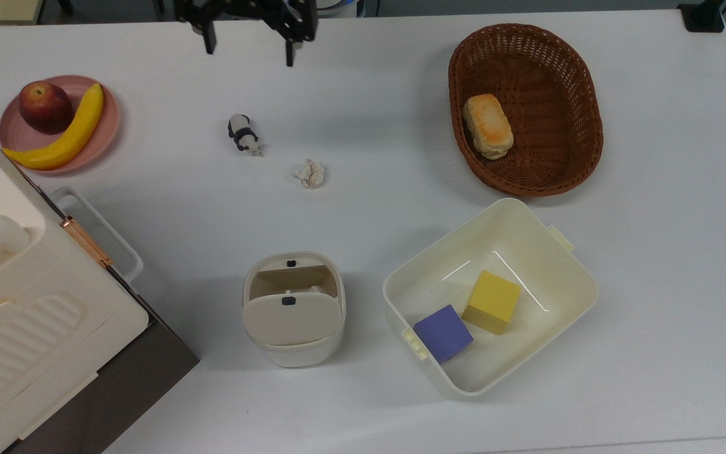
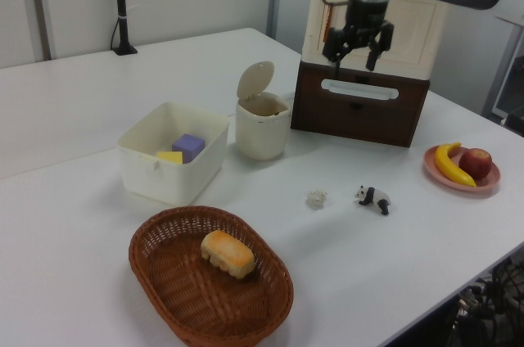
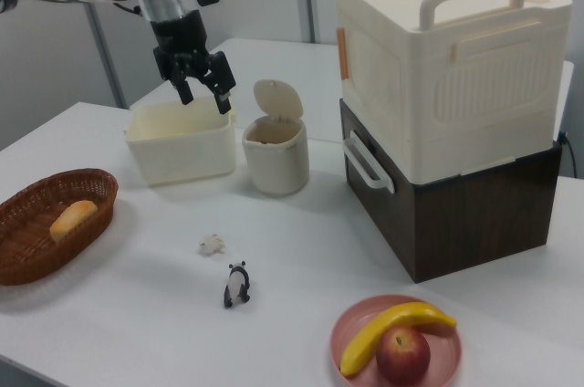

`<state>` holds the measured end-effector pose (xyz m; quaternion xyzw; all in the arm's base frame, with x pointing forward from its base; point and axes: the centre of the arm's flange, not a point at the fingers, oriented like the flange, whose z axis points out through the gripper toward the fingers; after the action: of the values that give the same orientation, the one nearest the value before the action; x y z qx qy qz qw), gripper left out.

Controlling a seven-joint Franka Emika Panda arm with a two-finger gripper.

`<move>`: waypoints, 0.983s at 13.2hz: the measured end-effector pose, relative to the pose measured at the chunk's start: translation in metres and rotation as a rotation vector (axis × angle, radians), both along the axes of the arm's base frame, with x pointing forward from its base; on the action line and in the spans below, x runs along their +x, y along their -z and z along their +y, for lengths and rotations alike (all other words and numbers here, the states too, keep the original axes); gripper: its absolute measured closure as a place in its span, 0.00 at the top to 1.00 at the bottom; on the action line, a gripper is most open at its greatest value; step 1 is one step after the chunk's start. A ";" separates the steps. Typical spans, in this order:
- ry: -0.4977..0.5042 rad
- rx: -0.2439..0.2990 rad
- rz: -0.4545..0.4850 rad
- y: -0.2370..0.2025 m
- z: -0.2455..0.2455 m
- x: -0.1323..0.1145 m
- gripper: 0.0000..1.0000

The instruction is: Open the trash can

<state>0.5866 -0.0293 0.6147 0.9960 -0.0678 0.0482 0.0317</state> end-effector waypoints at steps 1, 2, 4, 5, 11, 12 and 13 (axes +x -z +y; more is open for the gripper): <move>0.013 0.015 -0.009 -0.005 -0.006 -0.002 1.00; 0.038 0.059 -0.028 -0.014 -0.016 -0.007 1.00; 0.069 0.109 -0.053 -0.026 -0.029 -0.015 1.00; 0.084 0.126 -0.066 -0.032 -0.036 -0.019 1.00; 0.075 0.133 -0.058 -0.029 -0.030 -0.020 1.00; 0.075 0.134 -0.056 -0.028 -0.030 -0.020 1.00; 0.075 0.134 -0.056 -0.028 -0.030 -0.020 1.00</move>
<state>0.5666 -0.0593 0.6428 0.9909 -0.1091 0.0700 -0.0350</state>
